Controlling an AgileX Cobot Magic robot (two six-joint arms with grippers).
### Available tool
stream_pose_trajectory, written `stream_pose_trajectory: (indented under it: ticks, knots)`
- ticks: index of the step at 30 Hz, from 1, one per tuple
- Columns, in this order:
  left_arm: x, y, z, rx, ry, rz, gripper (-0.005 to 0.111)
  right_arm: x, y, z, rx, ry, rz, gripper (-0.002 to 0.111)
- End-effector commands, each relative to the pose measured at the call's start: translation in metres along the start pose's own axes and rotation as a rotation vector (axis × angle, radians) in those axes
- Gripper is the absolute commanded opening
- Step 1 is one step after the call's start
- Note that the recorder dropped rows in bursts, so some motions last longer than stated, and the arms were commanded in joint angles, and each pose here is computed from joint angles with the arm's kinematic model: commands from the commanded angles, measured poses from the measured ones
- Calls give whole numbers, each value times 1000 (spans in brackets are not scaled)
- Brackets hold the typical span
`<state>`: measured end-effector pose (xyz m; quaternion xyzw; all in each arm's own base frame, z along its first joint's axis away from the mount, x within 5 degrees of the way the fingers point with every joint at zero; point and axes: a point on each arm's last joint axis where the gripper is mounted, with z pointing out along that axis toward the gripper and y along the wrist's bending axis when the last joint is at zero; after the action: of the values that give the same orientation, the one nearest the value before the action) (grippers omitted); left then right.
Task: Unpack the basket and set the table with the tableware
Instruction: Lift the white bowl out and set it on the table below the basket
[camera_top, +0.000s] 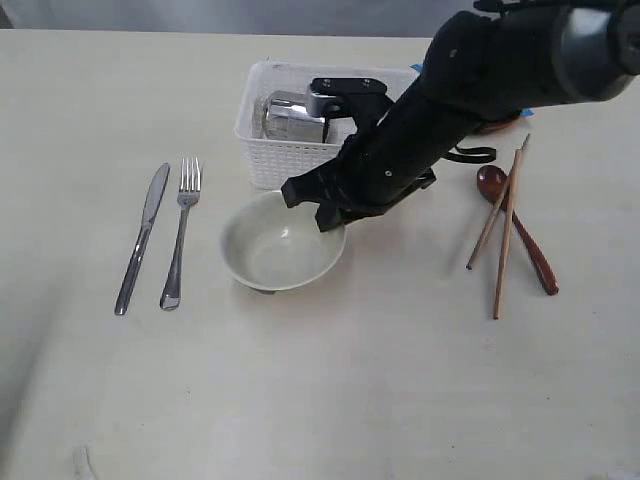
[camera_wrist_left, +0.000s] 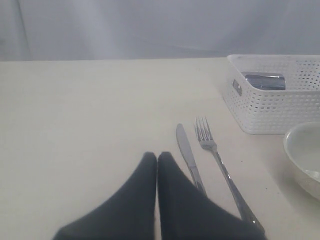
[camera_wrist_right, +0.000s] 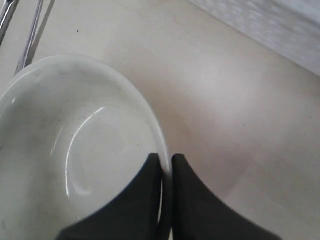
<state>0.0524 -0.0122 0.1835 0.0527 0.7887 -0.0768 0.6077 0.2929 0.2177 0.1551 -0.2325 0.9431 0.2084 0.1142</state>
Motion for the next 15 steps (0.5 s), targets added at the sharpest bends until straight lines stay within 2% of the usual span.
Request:
stream_pose_trajectory:
  ticks: [1,9,15]
  knots:
    - [1,0,0,6,-1,5,0,-3,-2,3,10,-28,9,0]
    - [1,0,0,6,-1,5,0,1,-6,14,13,9,22,2]
    - [1,0,0,6,-1,5,0,0,-3,9,8,1,17,35]
